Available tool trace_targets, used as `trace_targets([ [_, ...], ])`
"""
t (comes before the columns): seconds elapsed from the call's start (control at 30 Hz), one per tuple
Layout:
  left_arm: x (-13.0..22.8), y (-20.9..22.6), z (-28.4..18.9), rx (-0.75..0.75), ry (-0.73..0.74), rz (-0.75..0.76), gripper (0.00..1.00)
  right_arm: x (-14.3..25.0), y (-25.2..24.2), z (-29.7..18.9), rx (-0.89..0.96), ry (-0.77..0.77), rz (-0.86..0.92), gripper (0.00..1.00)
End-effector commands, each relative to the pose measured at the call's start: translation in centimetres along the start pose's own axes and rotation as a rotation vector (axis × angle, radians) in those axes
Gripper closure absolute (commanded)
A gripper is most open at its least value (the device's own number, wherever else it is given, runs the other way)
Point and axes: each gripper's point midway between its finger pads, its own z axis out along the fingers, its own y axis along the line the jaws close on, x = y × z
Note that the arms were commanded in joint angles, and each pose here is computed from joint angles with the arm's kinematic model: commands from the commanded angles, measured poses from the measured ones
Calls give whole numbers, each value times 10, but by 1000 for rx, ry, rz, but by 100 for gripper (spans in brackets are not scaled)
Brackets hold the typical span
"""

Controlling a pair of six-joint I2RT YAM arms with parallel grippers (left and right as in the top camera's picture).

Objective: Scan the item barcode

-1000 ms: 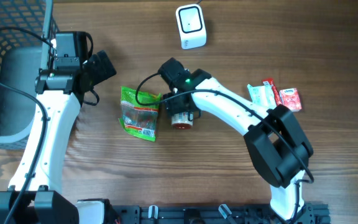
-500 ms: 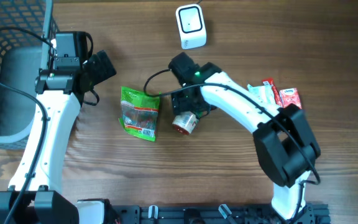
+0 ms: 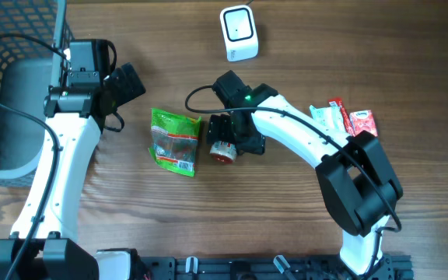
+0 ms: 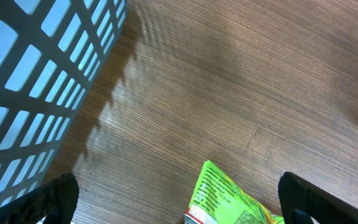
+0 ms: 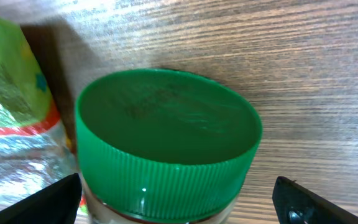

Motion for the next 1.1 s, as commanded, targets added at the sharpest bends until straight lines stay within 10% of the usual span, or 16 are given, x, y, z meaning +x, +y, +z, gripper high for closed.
trace_targets([
  [0.0, -3, 1, -1, -5, -11, -15, 0, -1, -17, -6, 61, -7, -166, 6],
  [0.83, -3, 1, -1, -5, -11, -15, 0, -43, -7, 0, -15, -163, -80, 20],
  [1.07, -3, 1, -1, -5, -11, -15, 0, -49, 14, -2, -90, -191, -339, 22],
])
